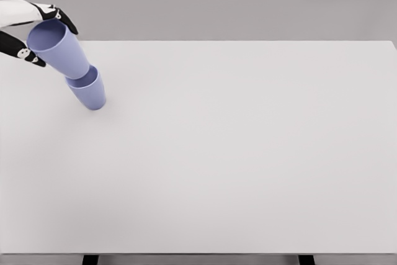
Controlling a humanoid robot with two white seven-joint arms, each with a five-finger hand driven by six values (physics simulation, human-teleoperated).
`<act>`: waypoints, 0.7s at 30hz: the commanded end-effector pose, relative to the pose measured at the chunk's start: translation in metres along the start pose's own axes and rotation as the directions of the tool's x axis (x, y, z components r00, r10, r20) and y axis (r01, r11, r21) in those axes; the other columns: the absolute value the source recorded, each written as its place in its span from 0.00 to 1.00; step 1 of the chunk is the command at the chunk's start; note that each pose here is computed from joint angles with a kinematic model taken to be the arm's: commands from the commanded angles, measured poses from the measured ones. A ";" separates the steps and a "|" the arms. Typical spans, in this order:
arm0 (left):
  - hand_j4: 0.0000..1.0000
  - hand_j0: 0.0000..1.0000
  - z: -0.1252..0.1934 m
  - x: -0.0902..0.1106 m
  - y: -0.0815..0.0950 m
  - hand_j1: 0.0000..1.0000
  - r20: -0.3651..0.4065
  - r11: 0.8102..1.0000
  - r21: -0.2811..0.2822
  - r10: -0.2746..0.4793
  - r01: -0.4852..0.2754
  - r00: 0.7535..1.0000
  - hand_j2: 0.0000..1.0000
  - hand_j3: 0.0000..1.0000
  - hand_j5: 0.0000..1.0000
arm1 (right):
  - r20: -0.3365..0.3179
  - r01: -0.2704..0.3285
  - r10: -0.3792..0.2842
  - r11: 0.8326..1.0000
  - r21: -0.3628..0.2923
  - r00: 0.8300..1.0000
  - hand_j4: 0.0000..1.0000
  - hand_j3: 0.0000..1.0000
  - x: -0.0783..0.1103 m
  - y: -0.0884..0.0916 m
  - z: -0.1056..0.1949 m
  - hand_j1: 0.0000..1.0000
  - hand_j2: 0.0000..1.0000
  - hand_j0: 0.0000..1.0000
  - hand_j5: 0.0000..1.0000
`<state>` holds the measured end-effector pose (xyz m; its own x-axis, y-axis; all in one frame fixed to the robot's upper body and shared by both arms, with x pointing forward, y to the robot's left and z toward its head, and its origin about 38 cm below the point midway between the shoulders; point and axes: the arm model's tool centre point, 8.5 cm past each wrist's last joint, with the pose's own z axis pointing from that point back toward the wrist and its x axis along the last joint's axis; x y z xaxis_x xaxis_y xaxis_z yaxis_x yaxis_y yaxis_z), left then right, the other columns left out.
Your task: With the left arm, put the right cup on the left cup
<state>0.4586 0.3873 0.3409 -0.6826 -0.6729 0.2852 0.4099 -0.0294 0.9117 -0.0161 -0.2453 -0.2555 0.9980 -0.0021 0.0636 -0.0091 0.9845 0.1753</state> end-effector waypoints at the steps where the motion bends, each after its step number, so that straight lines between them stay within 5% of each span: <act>1: 0.52 0.52 -0.005 -0.011 -0.003 0.52 -0.030 1.000 -0.004 0.012 -0.012 0.999 0.52 0.52 0.52 | 0.000 0.000 0.000 1.000 0.000 1.000 1.00 1.00 0.000 0.000 0.000 1.00 1.00 1.00 1.00; 21: 0.52 0.52 -0.025 -0.035 -0.020 0.52 -0.083 0.998 -0.026 0.059 -0.062 0.995 0.52 0.52 0.52 | 0.000 0.000 0.000 1.000 0.000 1.000 1.00 1.00 0.000 0.000 0.000 1.00 1.00 1.00 1.00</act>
<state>0.4884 0.3909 0.3053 -0.6142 -0.7276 0.3055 0.4641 -0.0200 0.8855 -0.0161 -0.2453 -0.2555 0.9980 -0.0020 0.0636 -0.0092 0.9845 0.1753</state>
